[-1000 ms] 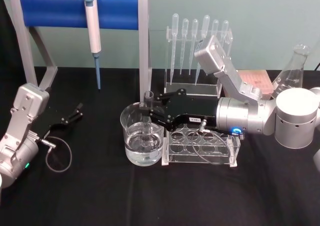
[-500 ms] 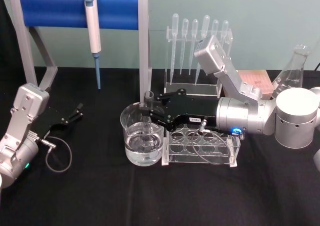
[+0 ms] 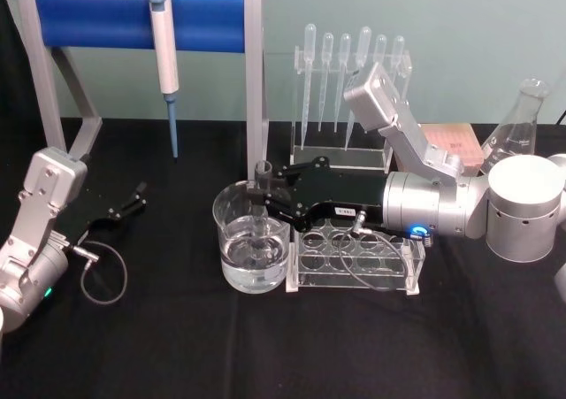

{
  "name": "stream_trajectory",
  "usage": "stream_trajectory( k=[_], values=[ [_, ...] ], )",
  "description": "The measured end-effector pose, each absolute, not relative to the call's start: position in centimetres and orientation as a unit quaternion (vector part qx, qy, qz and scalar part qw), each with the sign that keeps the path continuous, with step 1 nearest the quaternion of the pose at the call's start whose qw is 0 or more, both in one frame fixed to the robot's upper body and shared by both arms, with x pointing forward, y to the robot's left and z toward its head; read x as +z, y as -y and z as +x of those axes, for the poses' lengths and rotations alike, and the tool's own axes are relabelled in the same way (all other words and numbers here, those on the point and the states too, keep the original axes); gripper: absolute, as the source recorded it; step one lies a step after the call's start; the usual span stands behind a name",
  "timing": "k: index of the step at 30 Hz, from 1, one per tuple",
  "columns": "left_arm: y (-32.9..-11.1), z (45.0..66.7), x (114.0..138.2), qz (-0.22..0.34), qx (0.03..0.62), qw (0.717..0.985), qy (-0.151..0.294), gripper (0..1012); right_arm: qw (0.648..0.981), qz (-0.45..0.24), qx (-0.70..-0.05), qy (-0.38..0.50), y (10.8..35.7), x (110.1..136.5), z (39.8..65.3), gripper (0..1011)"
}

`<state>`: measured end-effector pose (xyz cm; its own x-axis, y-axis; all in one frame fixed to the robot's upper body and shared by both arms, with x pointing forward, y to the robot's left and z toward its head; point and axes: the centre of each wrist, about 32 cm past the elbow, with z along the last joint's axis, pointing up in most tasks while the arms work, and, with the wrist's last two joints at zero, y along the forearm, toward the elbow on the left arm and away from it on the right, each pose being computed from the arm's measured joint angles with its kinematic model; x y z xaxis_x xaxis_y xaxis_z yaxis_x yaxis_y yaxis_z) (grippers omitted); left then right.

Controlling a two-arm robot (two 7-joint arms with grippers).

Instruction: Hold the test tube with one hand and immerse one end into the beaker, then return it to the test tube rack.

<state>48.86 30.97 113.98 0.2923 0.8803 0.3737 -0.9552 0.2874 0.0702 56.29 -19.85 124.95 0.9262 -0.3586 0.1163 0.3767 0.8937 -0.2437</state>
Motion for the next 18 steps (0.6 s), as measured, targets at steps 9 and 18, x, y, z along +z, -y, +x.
stream_trajectory(
  k=[9, 18],
  values=[
    [-30.97, 48.86, 113.98, 0.141, 0.58, 0.791, 0.132, 1000, 0.972, -0.132, -0.189, 0.034, 19.85, 124.95, 56.28, 239],
    [-30.97, 48.86, 113.98, 0.142, 0.58, 0.791, 0.132, 1000, 0.972, -0.132, -0.189, 0.034, 19.86, 124.95, 56.29, 239]
  ],
)
